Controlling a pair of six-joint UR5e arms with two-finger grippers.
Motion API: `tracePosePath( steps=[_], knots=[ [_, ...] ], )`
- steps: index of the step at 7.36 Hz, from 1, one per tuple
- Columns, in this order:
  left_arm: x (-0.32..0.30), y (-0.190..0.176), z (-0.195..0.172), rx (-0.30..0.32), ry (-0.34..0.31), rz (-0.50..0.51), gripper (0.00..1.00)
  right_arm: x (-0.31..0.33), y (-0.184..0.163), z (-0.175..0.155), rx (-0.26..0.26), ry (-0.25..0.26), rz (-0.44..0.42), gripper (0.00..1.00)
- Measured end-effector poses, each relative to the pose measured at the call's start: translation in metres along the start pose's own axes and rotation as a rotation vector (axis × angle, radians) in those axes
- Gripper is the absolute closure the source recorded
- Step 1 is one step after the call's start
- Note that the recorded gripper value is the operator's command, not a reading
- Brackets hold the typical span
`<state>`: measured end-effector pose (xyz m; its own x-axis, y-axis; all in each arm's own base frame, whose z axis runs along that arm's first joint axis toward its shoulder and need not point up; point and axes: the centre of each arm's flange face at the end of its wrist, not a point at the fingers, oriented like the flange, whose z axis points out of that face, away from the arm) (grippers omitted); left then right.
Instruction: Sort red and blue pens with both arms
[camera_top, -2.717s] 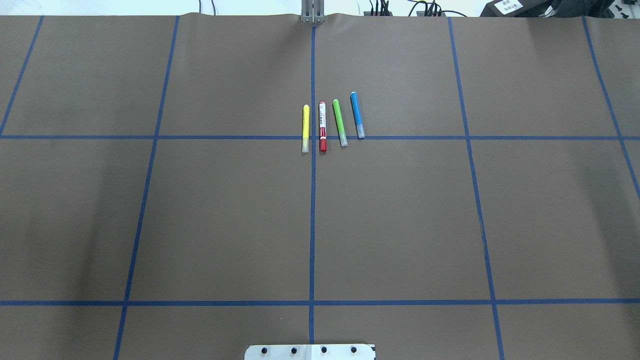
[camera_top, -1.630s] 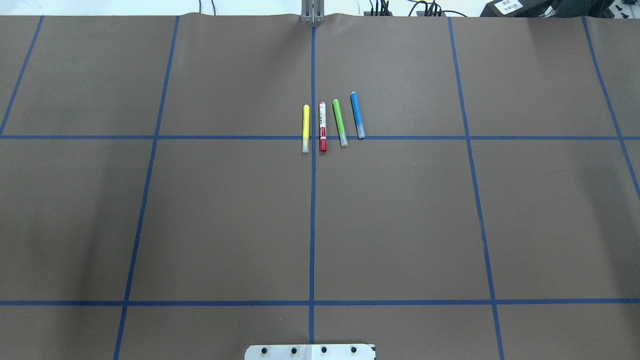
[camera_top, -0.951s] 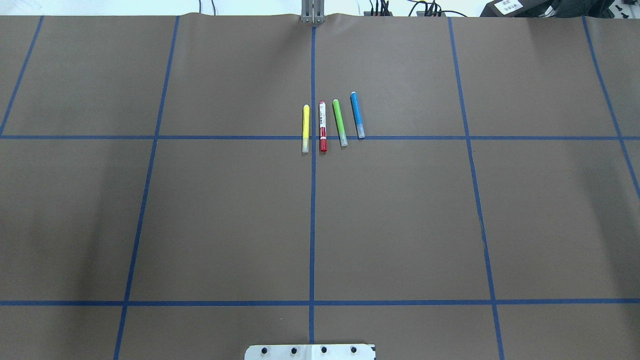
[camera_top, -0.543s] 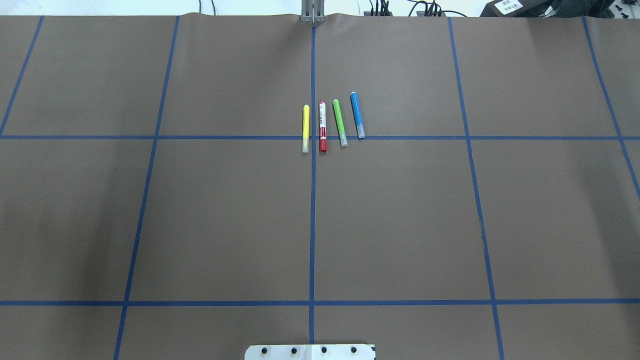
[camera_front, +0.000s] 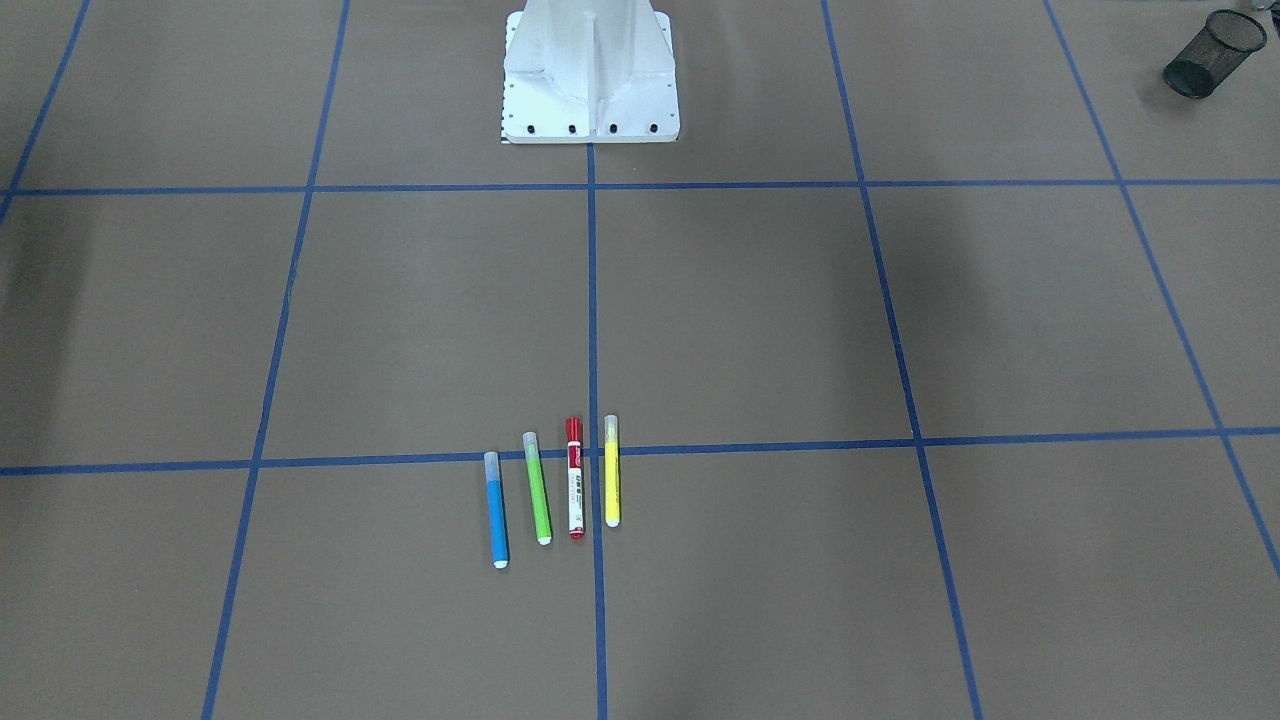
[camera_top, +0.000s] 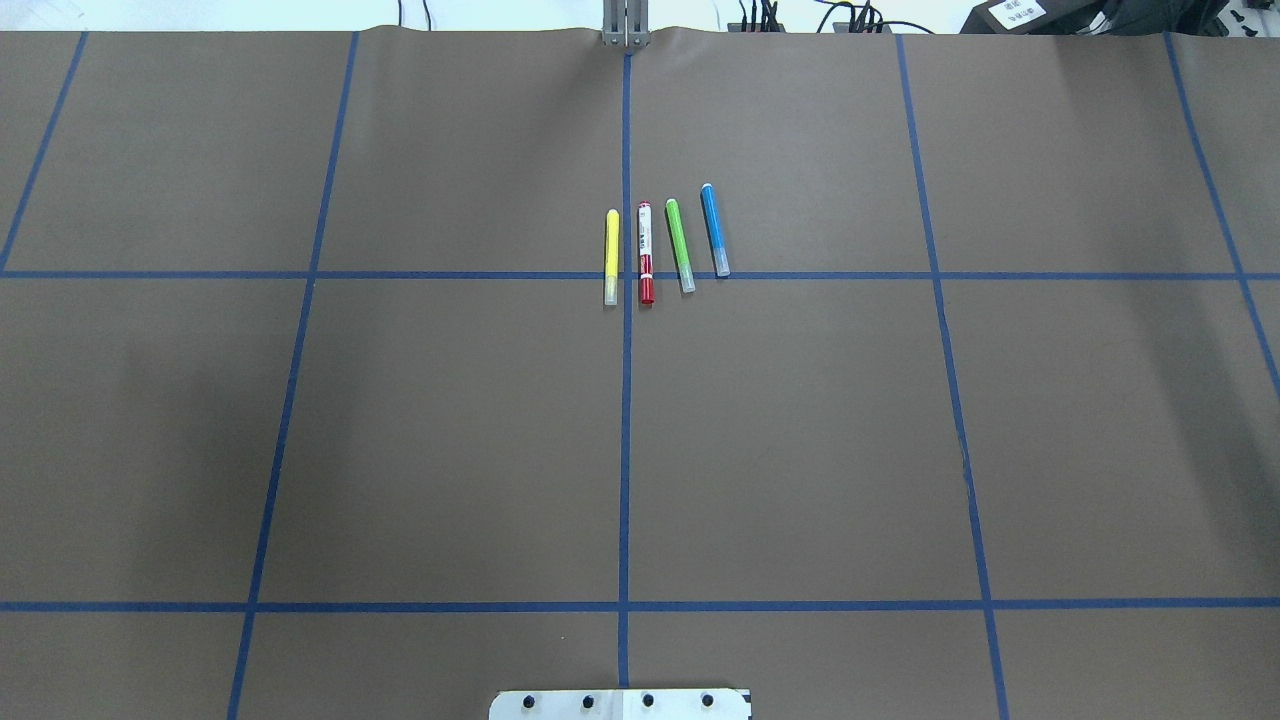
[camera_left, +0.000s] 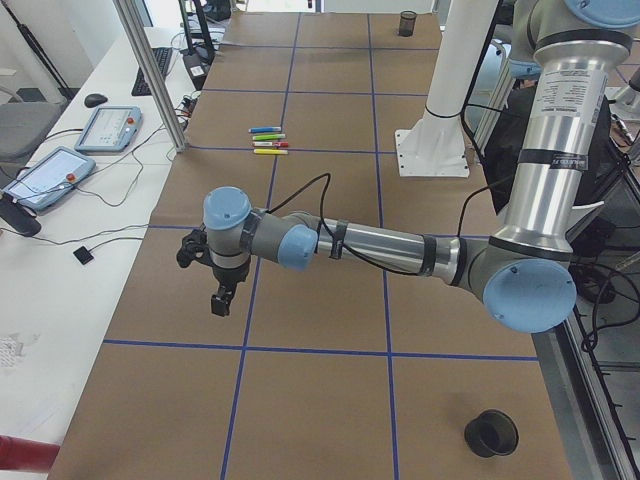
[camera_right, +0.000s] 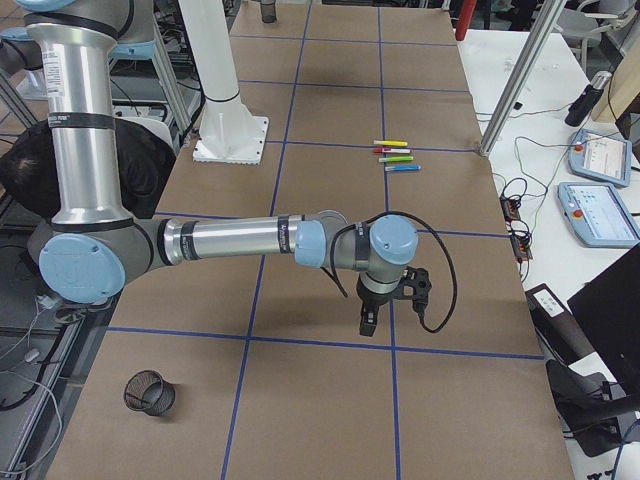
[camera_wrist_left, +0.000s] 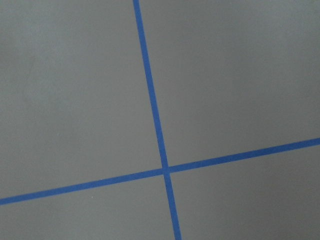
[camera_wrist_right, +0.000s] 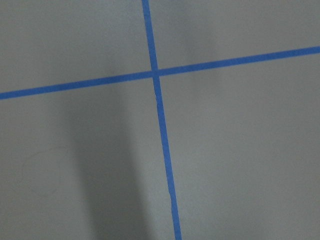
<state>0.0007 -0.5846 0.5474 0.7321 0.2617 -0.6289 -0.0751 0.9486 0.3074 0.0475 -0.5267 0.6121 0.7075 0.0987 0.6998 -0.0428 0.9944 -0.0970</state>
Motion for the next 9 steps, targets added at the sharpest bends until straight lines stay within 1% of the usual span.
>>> tracePosePath(
  steps=[1,2,3,4,5,6,8,9],
  knots=[
    [0.036,-0.023,0.011,-0.009,0.018,0.031,0.0,-0.021,-0.024,0.002,-0.005,0.004,-0.031,0.0],
    [0.081,-0.051,0.026,-0.023,0.041,0.056,0.0,-0.053,-0.046,0.001,-0.002,0.019,-0.08,0.0],
    [0.126,-0.079,0.035,-0.029,0.065,0.087,0.0,-0.089,-0.063,-0.002,0.008,0.04,-0.132,0.0],
    [0.169,-0.105,0.041,-0.028,0.082,0.107,0.0,-0.121,-0.075,-0.006,0.02,0.048,-0.154,0.0],
    [0.207,-0.12,0.049,-0.027,0.077,0.092,0.0,-0.142,-0.08,-0.006,0.037,0.046,-0.158,0.0],
    [0.24,-0.126,0.058,-0.023,0.06,0.069,0.0,-0.155,-0.081,-0.001,0.062,0.037,-0.183,0.0],
    [0.303,-0.129,0.079,-0.012,0.029,0.1,0.0,-0.167,-0.079,0.006,0.094,0.016,-0.227,0.0],
    [0.339,-0.136,0.087,-0.013,0.03,0.126,0.0,-0.172,-0.078,0.005,0.098,-0.001,-0.233,0.0]
  ],
)
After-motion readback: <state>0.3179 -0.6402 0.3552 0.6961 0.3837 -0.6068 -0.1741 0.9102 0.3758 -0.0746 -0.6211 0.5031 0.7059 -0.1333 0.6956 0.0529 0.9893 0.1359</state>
